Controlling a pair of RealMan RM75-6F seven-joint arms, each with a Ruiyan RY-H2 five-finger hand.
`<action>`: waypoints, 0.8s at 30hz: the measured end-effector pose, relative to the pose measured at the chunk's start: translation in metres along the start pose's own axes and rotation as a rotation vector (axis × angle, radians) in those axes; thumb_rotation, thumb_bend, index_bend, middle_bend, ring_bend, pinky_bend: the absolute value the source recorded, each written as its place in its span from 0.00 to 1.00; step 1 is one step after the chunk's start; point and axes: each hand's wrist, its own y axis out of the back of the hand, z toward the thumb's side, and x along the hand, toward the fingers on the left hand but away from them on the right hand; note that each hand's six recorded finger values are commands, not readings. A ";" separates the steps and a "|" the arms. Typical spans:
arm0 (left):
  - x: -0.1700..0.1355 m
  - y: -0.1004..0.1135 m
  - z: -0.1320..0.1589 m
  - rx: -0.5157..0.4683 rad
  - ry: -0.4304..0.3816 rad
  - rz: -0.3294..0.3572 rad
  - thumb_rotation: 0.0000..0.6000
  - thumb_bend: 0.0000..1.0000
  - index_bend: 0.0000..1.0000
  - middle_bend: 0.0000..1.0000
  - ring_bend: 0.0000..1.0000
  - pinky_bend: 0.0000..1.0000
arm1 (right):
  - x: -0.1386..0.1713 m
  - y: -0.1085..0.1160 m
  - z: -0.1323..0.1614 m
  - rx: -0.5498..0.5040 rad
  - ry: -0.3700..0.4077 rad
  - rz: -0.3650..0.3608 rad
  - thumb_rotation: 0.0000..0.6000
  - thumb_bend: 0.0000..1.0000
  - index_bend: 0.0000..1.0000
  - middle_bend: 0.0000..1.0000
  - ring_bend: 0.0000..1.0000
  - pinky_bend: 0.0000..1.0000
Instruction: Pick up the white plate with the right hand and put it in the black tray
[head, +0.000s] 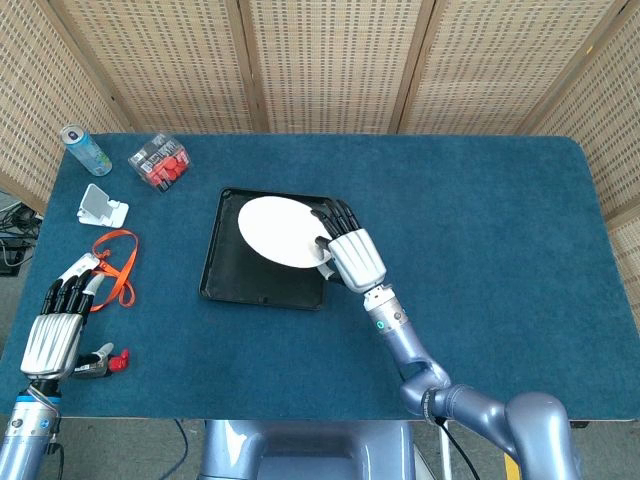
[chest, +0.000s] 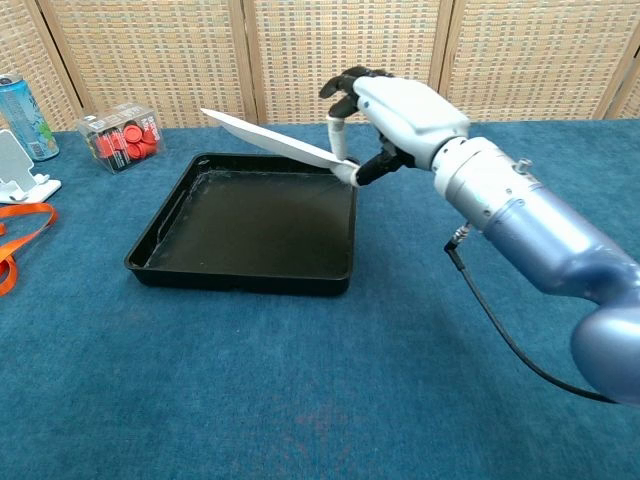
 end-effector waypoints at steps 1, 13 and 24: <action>0.001 -0.001 -0.001 0.000 0.003 -0.006 1.00 0.00 0.00 0.00 0.00 0.00 | -0.002 -0.002 0.002 0.000 0.003 0.002 1.00 0.56 0.67 0.24 0.03 0.00; 0.003 0.000 -0.005 -0.014 0.019 -0.014 1.00 0.00 0.00 0.00 0.00 0.00 | -0.018 -0.023 0.023 -0.011 0.027 0.037 1.00 0.56 0.68 0.24 0.04 0.01; 0.002 -0.001 -0.006 -0.020 0.019 -0.023 1.00 0.00 0.00 0.00 0.00 0.00 | -0.029 -0.038 0.031 0.035 0.044 0.067 1.00 0.47 0.64 0.23 0.04 0.00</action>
